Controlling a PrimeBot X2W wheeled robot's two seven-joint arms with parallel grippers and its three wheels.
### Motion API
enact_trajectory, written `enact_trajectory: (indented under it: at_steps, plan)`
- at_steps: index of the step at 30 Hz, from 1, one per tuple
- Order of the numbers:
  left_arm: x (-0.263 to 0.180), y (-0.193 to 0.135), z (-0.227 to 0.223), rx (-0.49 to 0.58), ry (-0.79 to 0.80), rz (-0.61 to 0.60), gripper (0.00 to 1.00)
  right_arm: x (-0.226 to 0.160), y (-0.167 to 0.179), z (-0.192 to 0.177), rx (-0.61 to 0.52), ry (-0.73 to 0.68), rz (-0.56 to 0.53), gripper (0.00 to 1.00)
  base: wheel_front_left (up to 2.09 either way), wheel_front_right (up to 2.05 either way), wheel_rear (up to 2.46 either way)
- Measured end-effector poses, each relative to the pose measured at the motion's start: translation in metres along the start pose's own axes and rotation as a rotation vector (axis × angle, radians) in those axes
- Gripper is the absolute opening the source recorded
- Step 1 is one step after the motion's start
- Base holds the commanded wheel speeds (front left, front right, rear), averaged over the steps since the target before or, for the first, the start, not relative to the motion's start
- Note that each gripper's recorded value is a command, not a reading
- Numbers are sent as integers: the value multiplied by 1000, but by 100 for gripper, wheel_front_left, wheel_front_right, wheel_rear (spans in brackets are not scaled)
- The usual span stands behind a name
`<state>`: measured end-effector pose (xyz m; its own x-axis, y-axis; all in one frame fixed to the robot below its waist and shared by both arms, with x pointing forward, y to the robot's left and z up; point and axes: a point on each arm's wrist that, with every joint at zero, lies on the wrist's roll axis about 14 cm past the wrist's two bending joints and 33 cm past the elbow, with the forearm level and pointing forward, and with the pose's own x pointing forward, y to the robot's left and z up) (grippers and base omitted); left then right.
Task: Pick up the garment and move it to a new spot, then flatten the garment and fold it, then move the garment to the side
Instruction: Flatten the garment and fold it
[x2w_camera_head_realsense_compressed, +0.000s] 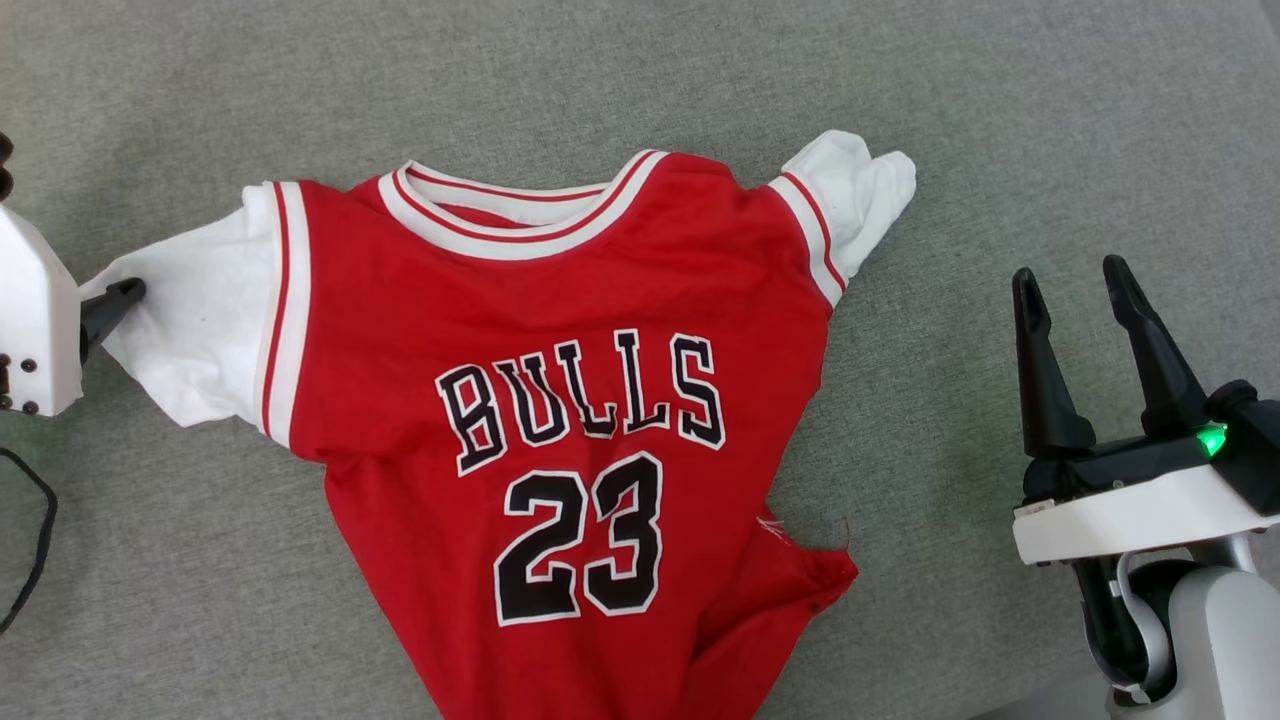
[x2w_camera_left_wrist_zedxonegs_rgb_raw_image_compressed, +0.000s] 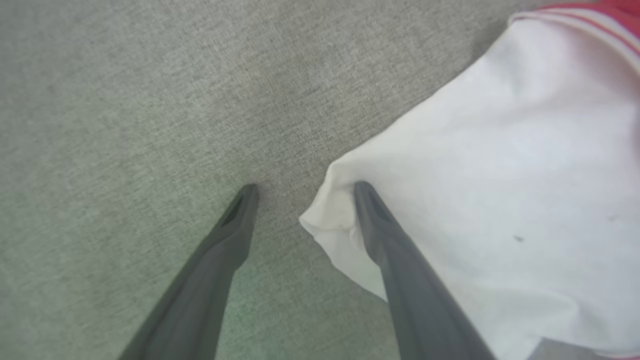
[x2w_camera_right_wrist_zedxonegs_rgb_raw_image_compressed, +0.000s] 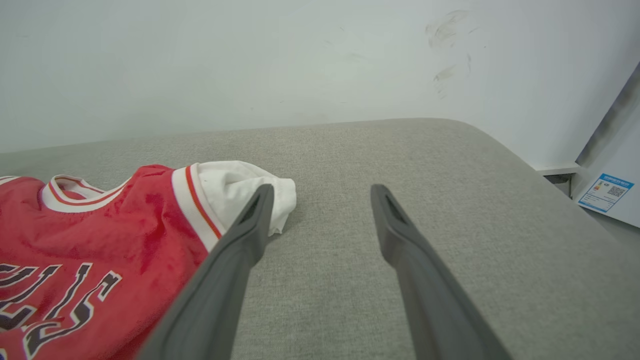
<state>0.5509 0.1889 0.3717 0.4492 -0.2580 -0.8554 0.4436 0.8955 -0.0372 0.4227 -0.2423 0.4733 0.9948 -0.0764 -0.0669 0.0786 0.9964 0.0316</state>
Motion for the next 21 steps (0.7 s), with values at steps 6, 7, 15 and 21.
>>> enact_trajectory:
  at_steps: [6,7,15,21]
  plan:
    - [3,-10,-10,22,62,-46,0,3,-2,-2,-6,1,-8,100,0,0,0]
    - [3,-10,-10,21,51,-50,0,3,-2,-3,-6,3,-7,100,0,0,0]
    - [-13,6,4,-5,-146,24,0,4,4,2,-10,7,15,100,0,0,0]
    - [-55,23,25,-4,-377,123,0,0,13,9,-8,17,51,100,0,0,0]
